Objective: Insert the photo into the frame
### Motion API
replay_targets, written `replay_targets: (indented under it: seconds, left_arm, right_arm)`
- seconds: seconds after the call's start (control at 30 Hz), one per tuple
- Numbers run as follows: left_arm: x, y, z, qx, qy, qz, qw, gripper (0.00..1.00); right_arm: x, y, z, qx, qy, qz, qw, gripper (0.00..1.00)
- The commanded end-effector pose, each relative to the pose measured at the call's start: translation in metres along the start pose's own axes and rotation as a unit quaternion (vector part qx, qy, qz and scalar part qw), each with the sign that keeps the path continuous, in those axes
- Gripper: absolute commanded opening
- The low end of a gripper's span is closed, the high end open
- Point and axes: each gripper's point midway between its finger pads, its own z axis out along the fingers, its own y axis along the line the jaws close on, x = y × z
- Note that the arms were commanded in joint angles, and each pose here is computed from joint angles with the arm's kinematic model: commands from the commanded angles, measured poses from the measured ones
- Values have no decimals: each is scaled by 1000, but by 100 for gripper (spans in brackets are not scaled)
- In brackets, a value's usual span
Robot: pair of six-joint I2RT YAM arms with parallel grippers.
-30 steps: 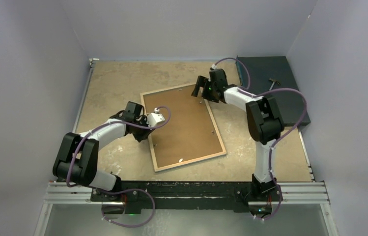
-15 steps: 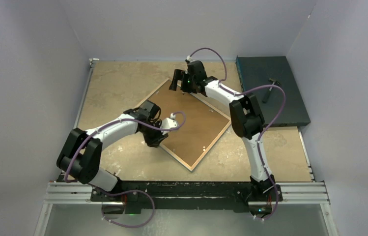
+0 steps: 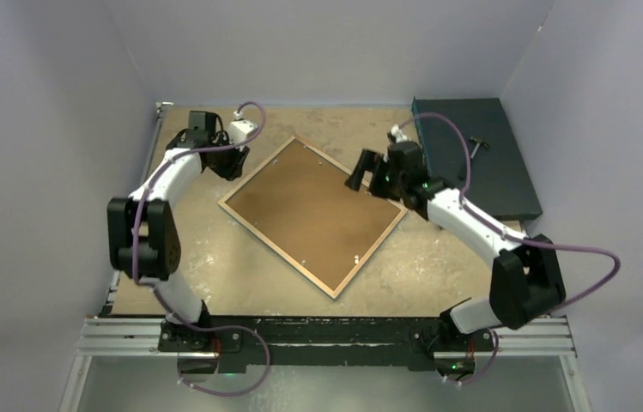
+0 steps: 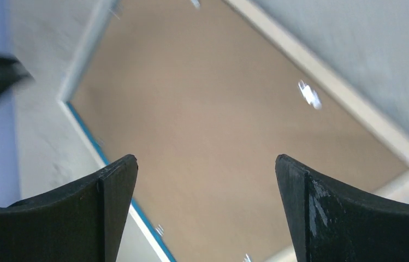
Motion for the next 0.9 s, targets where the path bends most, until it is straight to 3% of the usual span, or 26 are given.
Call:
replay_targets:
  seconds: [0.0,0.17,0.37,0.7,0.87]
  left_arm:
    - [13,70,38,-78,7,-102,992,30]
    - [31,81,63,-92,24,-120,988,27]
    - [54,81,80,-102,46,-127,986,26]
    - [98,30,88,-10,87,-113,990,20]
    - [117,-13,66,67,101,-81,989,19]
  right_arm:
    - [89,-52,-24,45,83,63,994,99]
    - [138,-77,-46,55,113,111,986,99]
    - [152,-79,-37,44,131,129,982,99]
    - [113,-80,-4,59,103,89,989,99]
    - [93,-85,11,71,90,67,991,99]
